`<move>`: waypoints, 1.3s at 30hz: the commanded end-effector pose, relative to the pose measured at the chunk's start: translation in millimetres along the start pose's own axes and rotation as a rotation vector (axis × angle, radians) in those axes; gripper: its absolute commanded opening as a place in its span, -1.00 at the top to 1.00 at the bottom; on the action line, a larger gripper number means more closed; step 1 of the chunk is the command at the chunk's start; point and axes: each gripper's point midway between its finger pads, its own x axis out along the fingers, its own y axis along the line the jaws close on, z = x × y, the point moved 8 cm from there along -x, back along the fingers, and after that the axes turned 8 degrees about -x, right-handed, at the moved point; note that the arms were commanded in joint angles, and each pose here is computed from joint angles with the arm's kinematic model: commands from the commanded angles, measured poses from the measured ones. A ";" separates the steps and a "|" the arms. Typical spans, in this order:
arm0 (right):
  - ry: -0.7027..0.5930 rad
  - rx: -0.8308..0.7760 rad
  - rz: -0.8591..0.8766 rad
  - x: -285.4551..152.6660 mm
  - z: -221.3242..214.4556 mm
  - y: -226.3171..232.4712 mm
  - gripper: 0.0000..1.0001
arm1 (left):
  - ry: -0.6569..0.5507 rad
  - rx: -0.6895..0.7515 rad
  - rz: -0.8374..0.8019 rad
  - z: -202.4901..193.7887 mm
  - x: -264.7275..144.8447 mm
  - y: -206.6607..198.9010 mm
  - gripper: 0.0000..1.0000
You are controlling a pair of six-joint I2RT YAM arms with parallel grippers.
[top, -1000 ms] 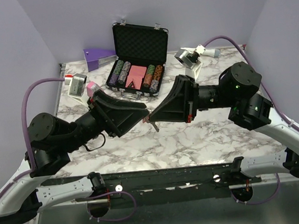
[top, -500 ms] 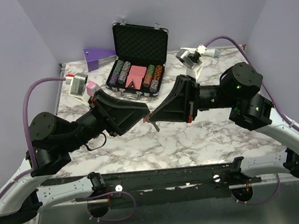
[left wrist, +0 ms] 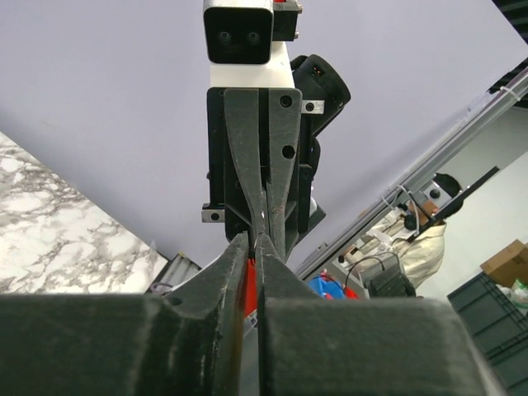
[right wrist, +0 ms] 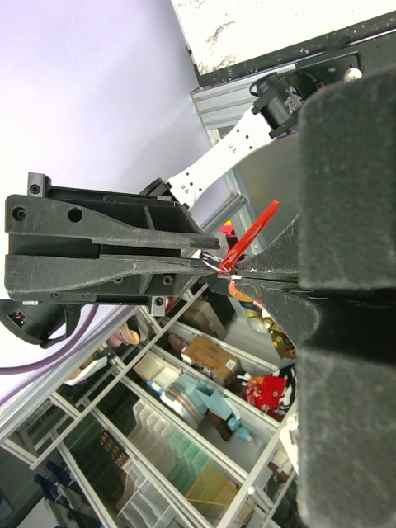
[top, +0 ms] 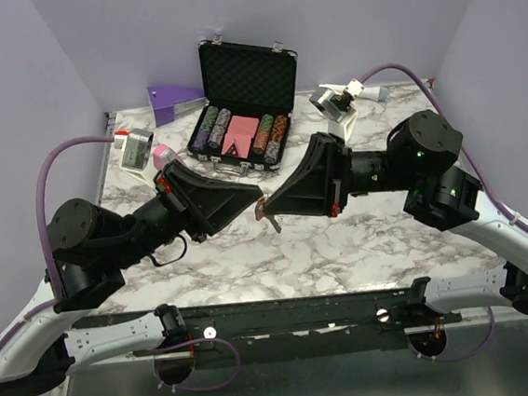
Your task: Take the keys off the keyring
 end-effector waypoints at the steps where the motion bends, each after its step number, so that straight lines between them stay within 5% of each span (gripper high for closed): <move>1: -0.017 -0.004 0.000 1.0 1.7 -1.5 0.98 | -0.001 0.001 -0.052 5.6 -1.5 -13.0 0.82; 3: -0.014 0.000 -0.002 1.2 0.7 -2.4 0.98 | 0.002 0.004 -0.047 6.4 -1.5 -13.8 1.00; 15: 0.002 -0.004 -0.006 -0.6 -1.8 -1.9 0.98 | 0.100 0.075 0.020 7.4 -6.5 -16.6 1.00; 39: 0.172 0.050 -0.063 7.8 -20.0 -20.2 0.98 | 0.516 0.192 0.010 -12.7 12.2 -20.1 1.00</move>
